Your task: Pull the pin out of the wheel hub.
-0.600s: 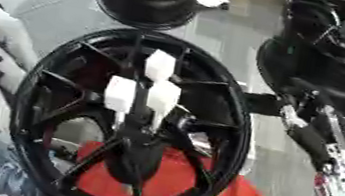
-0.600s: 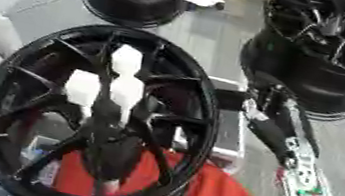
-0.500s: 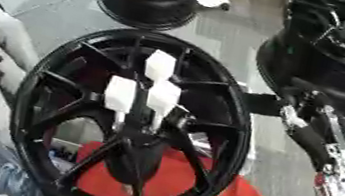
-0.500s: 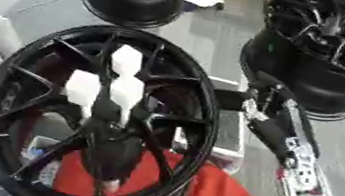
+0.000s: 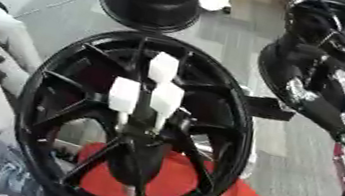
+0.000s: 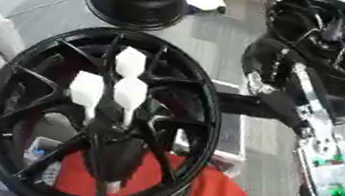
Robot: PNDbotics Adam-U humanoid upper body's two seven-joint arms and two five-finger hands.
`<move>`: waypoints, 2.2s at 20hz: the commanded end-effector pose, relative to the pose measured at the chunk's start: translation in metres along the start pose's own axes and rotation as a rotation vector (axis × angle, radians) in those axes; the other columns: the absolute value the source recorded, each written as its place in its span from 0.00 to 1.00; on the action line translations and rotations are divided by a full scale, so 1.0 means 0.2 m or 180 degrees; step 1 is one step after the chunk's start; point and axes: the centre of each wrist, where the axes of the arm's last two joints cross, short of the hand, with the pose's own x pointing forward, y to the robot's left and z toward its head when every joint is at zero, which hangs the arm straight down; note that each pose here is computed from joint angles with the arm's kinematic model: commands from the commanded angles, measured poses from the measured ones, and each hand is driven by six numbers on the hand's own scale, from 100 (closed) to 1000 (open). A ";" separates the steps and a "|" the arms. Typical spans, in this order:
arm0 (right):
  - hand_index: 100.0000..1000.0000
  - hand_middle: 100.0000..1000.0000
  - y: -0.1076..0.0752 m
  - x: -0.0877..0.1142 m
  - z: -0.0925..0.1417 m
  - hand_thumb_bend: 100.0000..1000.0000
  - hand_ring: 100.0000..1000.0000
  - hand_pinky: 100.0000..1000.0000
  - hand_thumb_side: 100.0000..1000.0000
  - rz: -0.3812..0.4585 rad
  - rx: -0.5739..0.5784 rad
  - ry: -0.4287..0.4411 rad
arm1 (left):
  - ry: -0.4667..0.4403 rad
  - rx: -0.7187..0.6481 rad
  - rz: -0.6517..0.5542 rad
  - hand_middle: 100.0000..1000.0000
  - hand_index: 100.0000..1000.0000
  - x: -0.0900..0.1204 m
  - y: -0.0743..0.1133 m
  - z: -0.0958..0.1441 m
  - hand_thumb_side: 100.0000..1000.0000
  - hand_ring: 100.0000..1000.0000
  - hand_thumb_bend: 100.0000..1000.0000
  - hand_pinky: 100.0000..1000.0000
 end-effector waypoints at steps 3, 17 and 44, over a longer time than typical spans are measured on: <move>0.88 0.76 -0.11 0.30 -0.17 0.00 0.71 0.70 0.18 0.0636 0.0821 -0.0411 | -0.0086 -0.0055 -0.0071 0.62 0.79 0.04 0.02 -0.02 0.67 0.56 0.00 0.59; 0.96 0.94 0.10 0.76 -0.45 0.02 0.90 0.81 0.16 0.1778 0.3361 -0.0761 | -0.0053 -0.0078 -0.0098 0.62 0.79 0.03 0.02 0.00 0.67 0.56 0.00 0.59; 0.98 0.94 0.44 0.49 -0.67 0.00 0.94 0.87 0.08 0.2727 0.3830 -0.0673 | -0.0093 -0.0122 -0.0086 0.62 0.79 0.04 0.01 -0.02 0.67 0.56 0.00 0.59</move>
